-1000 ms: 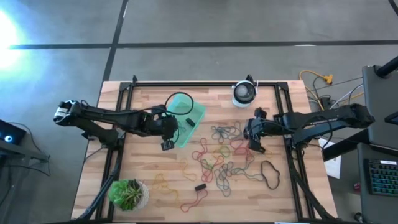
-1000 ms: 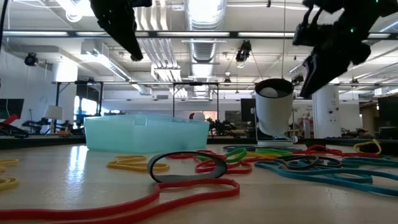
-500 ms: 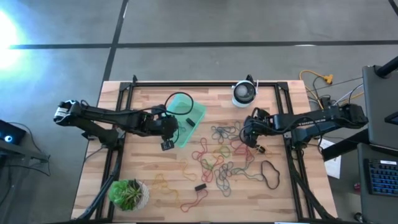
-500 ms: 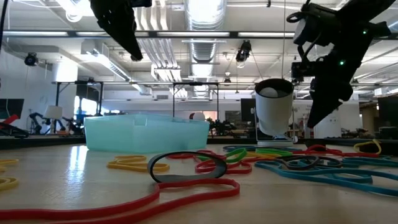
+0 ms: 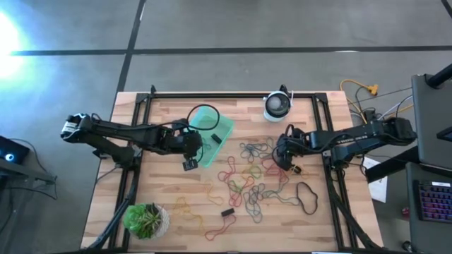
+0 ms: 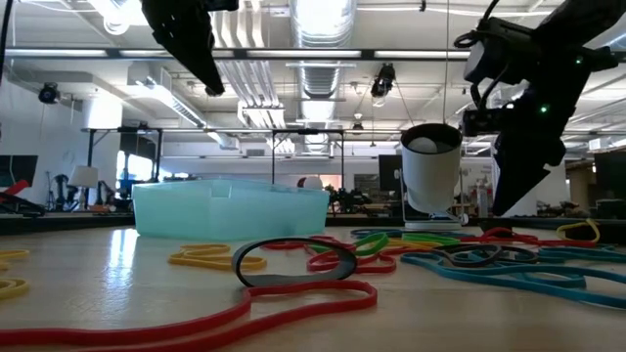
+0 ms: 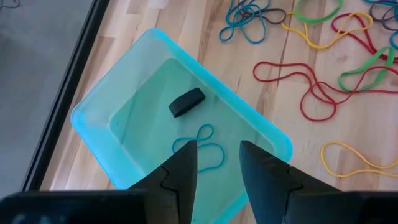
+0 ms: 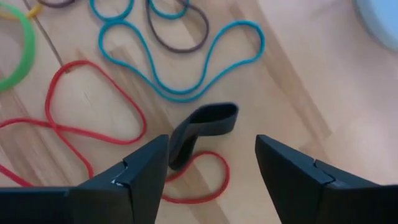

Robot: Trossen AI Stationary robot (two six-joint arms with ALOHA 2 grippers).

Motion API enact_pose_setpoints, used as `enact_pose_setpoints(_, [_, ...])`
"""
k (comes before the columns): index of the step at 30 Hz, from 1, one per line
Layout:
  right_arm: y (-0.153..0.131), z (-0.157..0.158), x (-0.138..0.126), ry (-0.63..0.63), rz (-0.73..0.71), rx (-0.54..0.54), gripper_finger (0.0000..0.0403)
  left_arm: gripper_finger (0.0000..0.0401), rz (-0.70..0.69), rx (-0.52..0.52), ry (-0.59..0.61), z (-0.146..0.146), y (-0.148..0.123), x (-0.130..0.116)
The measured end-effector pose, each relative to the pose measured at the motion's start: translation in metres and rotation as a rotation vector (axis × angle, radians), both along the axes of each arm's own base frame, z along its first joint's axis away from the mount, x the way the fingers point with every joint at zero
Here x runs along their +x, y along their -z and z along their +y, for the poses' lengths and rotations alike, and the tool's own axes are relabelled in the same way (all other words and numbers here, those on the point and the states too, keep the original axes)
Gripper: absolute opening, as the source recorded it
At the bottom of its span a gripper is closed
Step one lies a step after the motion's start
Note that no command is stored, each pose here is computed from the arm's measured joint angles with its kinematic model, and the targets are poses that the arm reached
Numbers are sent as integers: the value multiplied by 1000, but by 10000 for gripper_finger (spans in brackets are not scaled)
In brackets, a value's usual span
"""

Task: Pick and place rubber bands into bin
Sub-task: Put the black rubber band into the green bin

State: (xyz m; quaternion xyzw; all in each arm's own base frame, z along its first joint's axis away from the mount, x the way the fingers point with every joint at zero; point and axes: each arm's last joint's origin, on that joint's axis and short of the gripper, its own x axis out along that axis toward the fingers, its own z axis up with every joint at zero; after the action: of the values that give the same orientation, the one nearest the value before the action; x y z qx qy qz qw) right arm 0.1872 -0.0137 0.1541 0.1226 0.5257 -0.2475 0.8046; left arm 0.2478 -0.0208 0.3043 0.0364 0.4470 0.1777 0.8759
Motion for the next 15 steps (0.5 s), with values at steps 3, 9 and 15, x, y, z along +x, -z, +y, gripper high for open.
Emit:
enact_pose_setpoints(3, [2,0,0,0,6,7,242,105,0,0,0,0,0,0])
enact_pose_setpoints(9, [6,0,0,15,-19,15,244,105,0,0,0,0,0,0])
enact_pose_setpoints(15, [11,0,-3,38,-25,25,244,105,0,0,-1,0,0,0])
